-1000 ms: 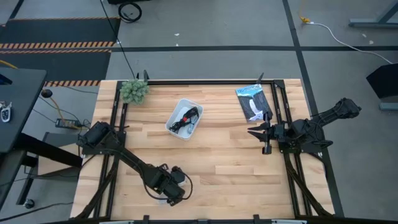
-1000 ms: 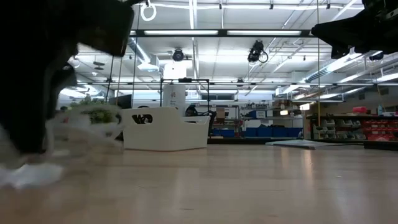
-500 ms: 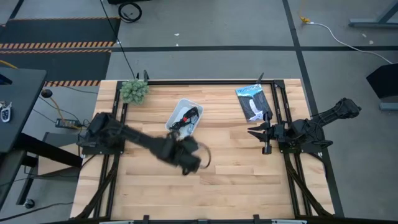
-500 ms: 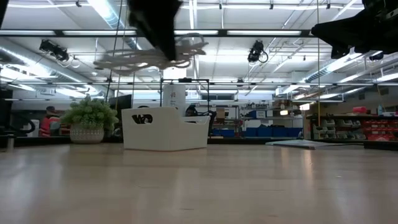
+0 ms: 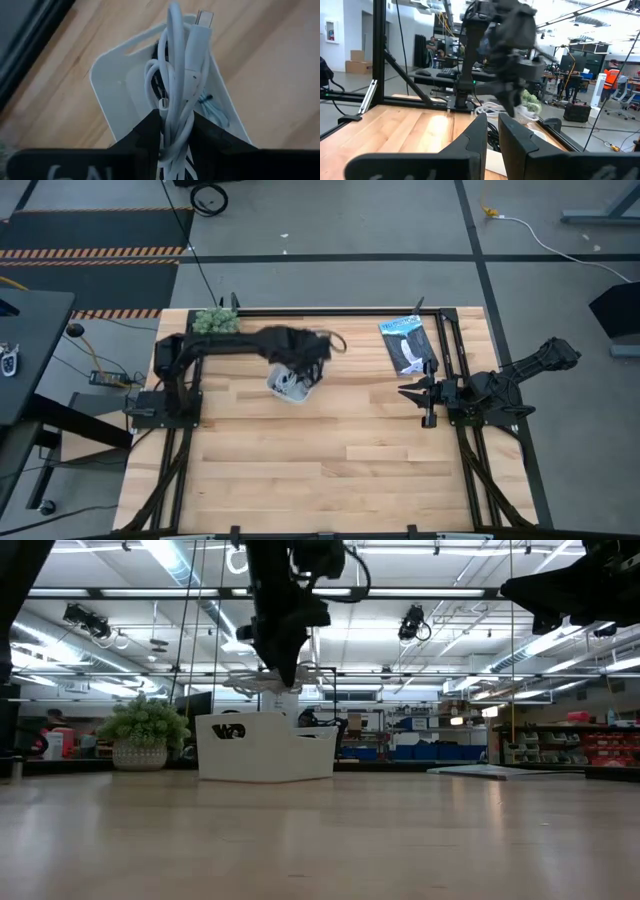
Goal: Pick and place USB-C Cables
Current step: Put the white charger cable into the white bin
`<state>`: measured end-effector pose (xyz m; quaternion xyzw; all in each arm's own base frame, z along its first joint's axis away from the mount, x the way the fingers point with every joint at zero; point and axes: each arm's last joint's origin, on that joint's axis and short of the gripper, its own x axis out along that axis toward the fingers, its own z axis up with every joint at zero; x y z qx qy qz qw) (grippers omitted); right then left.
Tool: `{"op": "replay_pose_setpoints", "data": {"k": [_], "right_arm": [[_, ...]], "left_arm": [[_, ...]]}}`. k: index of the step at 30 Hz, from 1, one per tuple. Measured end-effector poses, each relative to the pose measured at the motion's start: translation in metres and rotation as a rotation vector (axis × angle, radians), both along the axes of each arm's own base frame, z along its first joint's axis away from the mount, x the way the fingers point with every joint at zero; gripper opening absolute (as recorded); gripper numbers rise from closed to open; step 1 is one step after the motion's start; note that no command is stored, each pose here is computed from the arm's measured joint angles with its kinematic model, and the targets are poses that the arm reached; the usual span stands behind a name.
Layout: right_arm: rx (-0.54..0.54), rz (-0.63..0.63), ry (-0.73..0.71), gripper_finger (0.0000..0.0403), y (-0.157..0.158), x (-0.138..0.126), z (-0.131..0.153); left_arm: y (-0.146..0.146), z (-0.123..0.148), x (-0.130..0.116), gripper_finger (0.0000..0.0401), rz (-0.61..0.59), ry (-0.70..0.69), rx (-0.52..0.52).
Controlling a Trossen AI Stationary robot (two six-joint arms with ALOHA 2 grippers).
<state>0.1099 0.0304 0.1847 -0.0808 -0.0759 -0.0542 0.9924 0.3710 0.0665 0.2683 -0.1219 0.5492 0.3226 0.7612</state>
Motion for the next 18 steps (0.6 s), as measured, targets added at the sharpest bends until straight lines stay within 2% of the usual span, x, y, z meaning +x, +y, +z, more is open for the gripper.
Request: {"op": "replay_pose_setpoints", "data": {"k": [6,11,18], "right_arm": [[0.000,0.000,0.000,0.0052,0.000,0.000,0.000],[0.000,0.000,0.000,0.0052,0.000,0.000,0.000],[0.000,0.000,0.000,0.0052,0.000,0.000,0.000]], "left_arm": [[0.036,-0.014,-0.010,0.0091,0.080,-0.016,-0.120],[0.044,-0.033,-0.014,0.0096,0.124,-0.017,-0.145],[0.040,-0.043,-0.012,0.0152,0.100,-0.044,-0.136]]}}
